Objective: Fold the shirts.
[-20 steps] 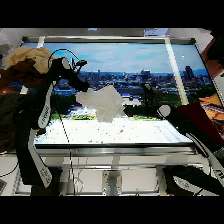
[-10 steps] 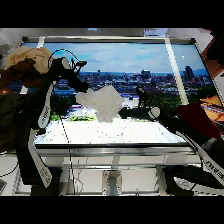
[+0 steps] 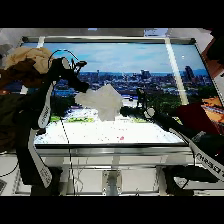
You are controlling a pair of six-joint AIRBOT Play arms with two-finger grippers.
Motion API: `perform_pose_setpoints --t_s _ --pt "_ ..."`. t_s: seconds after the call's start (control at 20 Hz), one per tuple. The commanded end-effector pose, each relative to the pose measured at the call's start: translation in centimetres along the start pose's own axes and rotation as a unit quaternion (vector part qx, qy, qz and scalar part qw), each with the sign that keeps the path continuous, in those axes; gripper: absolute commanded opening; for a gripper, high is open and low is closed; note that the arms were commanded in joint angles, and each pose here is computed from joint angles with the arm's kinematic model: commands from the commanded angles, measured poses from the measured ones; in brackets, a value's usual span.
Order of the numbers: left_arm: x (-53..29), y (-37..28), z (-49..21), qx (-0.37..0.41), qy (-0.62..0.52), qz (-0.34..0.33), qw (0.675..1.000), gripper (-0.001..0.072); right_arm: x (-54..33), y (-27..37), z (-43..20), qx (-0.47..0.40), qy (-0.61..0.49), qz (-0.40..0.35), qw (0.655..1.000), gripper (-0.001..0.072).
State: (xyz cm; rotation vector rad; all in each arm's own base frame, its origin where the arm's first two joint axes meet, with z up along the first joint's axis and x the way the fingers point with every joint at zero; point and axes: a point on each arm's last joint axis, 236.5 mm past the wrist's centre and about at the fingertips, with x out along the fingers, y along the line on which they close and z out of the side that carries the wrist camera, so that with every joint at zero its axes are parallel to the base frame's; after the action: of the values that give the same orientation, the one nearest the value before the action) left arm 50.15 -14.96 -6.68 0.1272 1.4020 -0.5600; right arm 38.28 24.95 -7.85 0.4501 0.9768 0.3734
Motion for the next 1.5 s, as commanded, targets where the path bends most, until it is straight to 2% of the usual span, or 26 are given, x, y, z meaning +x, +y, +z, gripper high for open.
perform_pose_setpoints --t_s 0.0,0.1,0.25,0.55,0.65,0.8,0.95,1.05,1.15,1.3,1.45 --pt "0.0 0.0 0.0 -0.002 -0.001 0.000 1.000 0.0014 0.5 0.7 2.4 0.005 -0.030 0.003 1.000 0.0030" --pt "-0.6 0.1 0.4 -0.008 -0.006 0.005 1.000 0.0013 -0.2 1.9 4.4 -0.012 -0.045 0.014 0.999 0.0029" --pt "-5.6 0.5 3.6 -0.023 -0.069 0.040 0.997 0.0013 -3.1 3.3 8.0 -0.096 -0.061 0.020 0.993 0.0027" --pt "-23.9 -2.7 3.0 0.009 -0.206 0.122 0.971 0.0013 -20.2 6.5 17.1 -0.197 -0.190 0.012 0.962 0.0026" --pt "-31.3 -7.2 1.9 0.032 -0.286 0.101 0.952 0.0013 -28.2 9.3 19.8 -0.236 -0.273 0.008 0.932 0.0025" --pt "-39.9 -17.0 -1.7 0.097 -0.383 0.002 0.919 0.0013 -40.3 14.2 22.5 -0.282 -0.397 0.010 0.873 0.0025" --pt "-44.1 -21.5 -5.7 0.142 -0.417 -0.009 0.898 0.0013 -48.1 18.0 23.9 -0.297 -0.471 0.028 0.830 0.0025" --pt "-43.0 -21.6 -7.6 0.132 -0.391 -0.007 0.911 0.0013 -49.4 18.8 24.5 -0.299 -0.485 0.032 0.821 0.0024" --pt "-38.6 -19.7 -9.4 0.095 -0.307 -0.004 0.947 0.0012 -47.4 18.4 25.2 -0.294 -0.469 0.031 0.832 0.0024" --pt "-29.7 -17.4 -11.8 0.047 -0.169 -0.022 0.984 0.0013 -39.6 16.4 27.1 -0.273 -0.404 0.031 0.873 0.0024" --pt "-20.0 -14.0 -14.7 -0.007 -0.057 -0.016 0.998 0.0012 -27.0 13.0 27.4 -0.222 -0.286 0.046 0.931 0.0025"
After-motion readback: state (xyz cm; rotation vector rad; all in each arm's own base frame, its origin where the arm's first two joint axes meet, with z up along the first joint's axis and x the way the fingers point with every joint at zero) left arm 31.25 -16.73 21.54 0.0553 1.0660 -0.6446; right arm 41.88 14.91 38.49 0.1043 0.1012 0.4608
